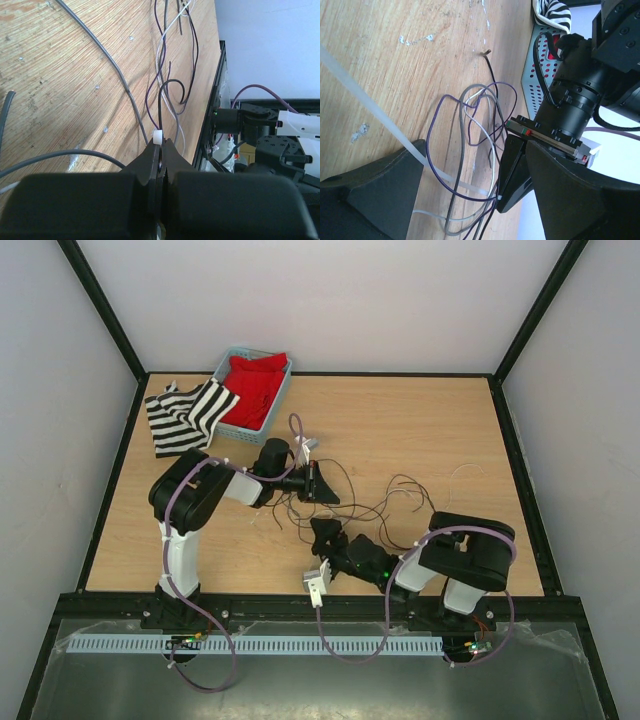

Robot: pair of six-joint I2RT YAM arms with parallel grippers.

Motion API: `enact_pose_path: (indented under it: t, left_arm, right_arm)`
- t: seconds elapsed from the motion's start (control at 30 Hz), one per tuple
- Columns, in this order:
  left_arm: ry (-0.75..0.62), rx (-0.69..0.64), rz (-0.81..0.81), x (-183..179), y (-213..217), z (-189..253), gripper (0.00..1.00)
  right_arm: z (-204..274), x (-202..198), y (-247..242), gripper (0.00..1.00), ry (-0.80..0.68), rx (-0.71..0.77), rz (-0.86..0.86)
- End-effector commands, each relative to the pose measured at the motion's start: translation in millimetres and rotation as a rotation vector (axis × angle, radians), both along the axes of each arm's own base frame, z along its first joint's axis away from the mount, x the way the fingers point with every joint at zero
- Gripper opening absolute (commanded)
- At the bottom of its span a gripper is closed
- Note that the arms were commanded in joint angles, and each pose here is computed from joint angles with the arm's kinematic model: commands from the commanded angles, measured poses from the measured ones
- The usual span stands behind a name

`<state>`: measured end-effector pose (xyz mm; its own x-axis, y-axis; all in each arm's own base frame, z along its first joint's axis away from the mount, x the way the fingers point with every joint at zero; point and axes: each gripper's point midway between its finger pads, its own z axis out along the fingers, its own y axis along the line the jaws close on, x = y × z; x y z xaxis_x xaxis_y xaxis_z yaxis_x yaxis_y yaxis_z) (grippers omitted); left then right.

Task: Zip-tie the wires
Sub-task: Tie the cable at the center of the board.

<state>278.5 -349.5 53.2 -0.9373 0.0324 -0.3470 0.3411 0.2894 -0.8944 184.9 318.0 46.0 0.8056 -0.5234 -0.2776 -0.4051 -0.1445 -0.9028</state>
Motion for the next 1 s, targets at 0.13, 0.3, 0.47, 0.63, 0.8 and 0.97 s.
enact_pose_path:
  t: [0.13, 0.3, 0.47, 0.63, 0.8, 0.97]
  left_arm:
    - [-0.036, -0.024, -0.004, 6.2, -6.6, 13.6, 0.00]
    - [-0.036, -0.024, -0.007, 5.7, -6.5, 13.2, 0.00]
    - [-0.033, -0.023, -0.010, 5.6, -6.7, 12.2, 0.00]
    - [-0.032, -0.023, -0.011, 6.1, -7.1, 11.6, 0.00]
    - [-0.030, -0.023, -0.013, 6.0, -7.4, 11.0, 0.00]
    - [-0.036, -0.025, -0.019, 5.8, -7.6, 10.8, 0.00]
  right_arm:
    - [-34.7, -20.3, -11.5, 0.90, 0.073, -0.097, 0.016]
    - [-36.3, -22.1, -14.6, 0.88, 0.081, -0.093, 0.003]
    - [-35.9, -25.9, -15.2, 0.72, 0.124, -0.075, -0.004]
    - [-35.4, -30.3, -10.0, 0.49, 0.194, -0.056, -0.010]
    - [-33.9, -32.1, -6.2, 0.29, 0.227, -0.035, -0.012]
    - [-23.9, -36.3, 0.6, 0.11, 0.275, 0.029, -0.002]
